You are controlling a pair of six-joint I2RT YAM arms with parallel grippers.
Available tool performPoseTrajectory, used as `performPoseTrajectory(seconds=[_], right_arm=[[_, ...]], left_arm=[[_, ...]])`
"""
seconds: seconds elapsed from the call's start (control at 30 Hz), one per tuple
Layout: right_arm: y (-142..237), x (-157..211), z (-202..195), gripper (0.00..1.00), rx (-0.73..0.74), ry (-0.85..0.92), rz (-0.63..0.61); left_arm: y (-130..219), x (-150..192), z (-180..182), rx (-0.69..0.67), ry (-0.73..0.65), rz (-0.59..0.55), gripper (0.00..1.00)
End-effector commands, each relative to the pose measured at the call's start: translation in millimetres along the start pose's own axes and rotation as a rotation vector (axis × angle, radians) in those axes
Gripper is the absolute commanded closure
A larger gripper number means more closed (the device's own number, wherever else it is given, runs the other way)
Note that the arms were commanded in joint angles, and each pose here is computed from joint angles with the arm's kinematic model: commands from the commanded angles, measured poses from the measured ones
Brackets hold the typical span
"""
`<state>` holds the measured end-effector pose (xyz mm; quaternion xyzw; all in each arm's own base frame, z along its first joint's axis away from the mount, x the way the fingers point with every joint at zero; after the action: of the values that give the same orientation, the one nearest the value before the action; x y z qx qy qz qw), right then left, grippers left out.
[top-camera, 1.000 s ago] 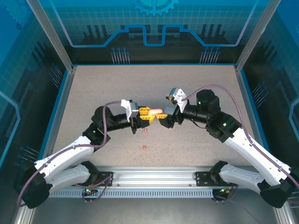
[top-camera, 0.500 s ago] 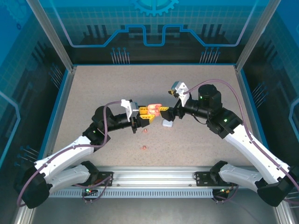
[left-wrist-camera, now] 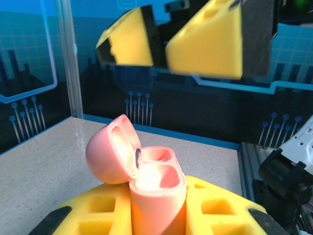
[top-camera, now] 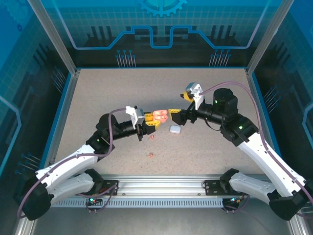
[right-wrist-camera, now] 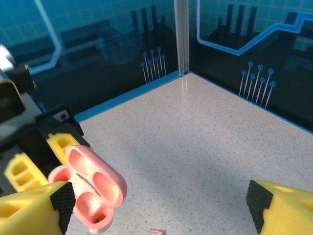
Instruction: Insert the wireless bluetooth earbuds into the charging case
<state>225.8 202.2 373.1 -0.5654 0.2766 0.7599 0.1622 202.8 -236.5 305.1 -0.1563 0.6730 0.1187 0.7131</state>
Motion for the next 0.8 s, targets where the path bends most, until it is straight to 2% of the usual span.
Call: performPoseTrajectory(seconds=[0.0, 0.2, 0.37, 0.53, 0.77], right_arm=[[10, 5, -18, 0.06, 0.132, -0.173, 0.015], [-7, 70, -47, 0.09, 0.3, -0.434, 0.213], [-36, 123, -57, 0.19, 0.334, -0.595, 0.382], [-78, 165, -49, 0.3, 0.309, -0.625, 0.543], [-139, 200, -31, 0.41, 0.289, -0.551, 0.711]], left_arm=[[11, -13, 5, -0.097, -0.067, -0.069, 1.0], [32, -18, 5, -0.189, -0.108, -0.107, 1.0], [51, -30, -2, -0.217, -0.142, -0.143, 1.0], [65, -43, -9, -0.223, -0.164, -0.182, 1.0], [74, -52, -15, -0.217, -0.166, -0.219, 1.0]])
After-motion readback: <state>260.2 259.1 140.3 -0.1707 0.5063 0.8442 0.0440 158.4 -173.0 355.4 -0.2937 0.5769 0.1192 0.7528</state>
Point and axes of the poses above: each hand's point on the last joint's axis, 136 mm out from that joint toward the fingers, its own y axis back along the fingers, its own z axis along the line the jaws close on, x = y × z, the point moved 4 cm from there along y, back along the fingers, and after that the axes turned 5 degrees about -y, right-handed, at the moved point
